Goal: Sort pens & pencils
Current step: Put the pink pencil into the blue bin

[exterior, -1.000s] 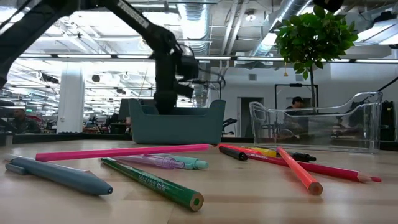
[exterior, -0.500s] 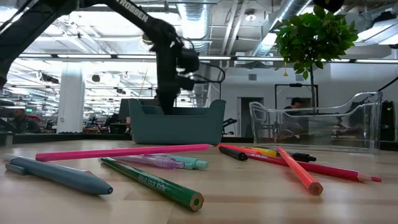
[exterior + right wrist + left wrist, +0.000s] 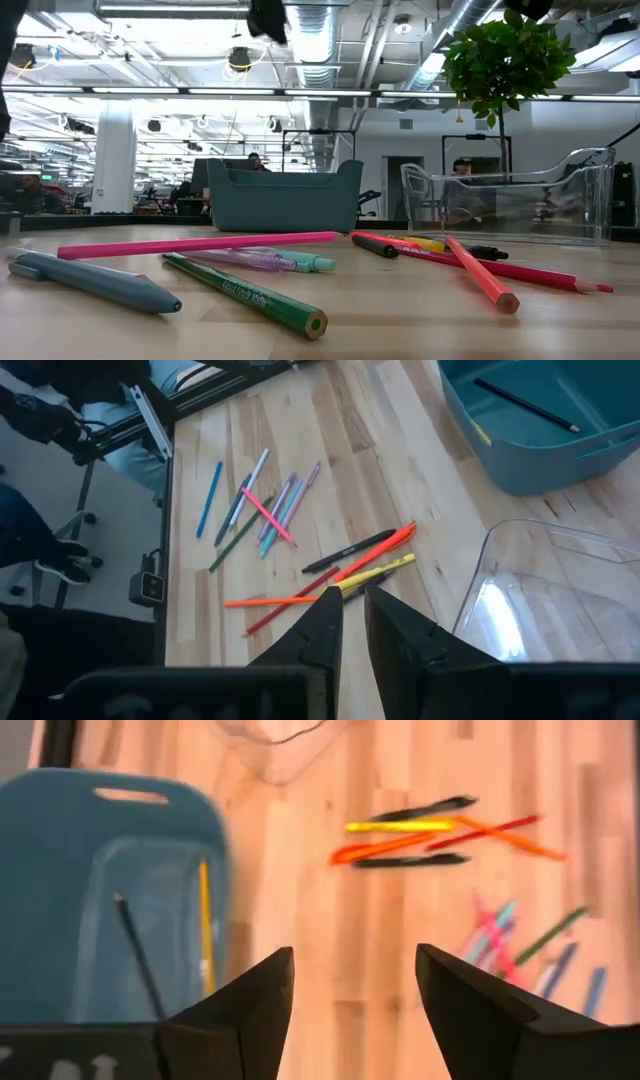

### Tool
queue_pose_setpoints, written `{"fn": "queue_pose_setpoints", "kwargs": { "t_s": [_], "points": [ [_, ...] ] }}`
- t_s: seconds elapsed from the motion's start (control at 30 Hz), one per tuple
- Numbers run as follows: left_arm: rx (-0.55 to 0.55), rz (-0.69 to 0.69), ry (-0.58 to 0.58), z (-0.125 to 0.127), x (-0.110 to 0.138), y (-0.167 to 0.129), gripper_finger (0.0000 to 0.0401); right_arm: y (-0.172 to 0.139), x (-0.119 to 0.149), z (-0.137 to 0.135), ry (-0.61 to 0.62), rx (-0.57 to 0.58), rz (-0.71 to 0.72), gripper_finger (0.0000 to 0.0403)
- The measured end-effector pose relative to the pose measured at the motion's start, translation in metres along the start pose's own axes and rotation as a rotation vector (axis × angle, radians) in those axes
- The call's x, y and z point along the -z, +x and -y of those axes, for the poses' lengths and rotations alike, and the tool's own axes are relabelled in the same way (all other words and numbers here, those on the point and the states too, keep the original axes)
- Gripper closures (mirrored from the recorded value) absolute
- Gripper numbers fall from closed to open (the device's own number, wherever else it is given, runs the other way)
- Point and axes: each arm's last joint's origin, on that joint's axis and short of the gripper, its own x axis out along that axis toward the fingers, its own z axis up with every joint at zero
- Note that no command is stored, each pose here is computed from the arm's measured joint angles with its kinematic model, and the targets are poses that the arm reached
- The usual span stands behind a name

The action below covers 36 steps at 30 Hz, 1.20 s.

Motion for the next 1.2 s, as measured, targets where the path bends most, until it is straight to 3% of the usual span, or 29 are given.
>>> {"fn": "queue_pose_setpoints", "kwargs": {
  "t_s": [0.23,0.43,0.6,0.93,1.2],
  "points": [
    [-0.112,-0.047,-0.081,0.088,0.012,0.010,0.0200,0.000,0.000,0.000,-0.008,0.000,0.000,0.0333],
    [-0.156,-0.092,-0.320,0.136,0.037,0.051,0.0200,0.000,0.000,0.000,-0.008,0.000,-0.001,0.0333],
    [-0.138,-0.133,-0.381,0.173,0.071,0.094,0.0200,0.000,0.000,0.000,-0.009,-0.001,-0.001,0.0333],
    [-0.114,-0.141,-0.504,0.198,0.134,0.161,0.0200,0.000,0.000,0.000,-0.009,-0.001,-0.001,0.0333],
    [-0.061,-0.084,-0.533,0.193,0.154,0.188,0.0200,0.000,0.000,0.000,-0.008,-0.001,-0.001,0.0333]
  ]
}}
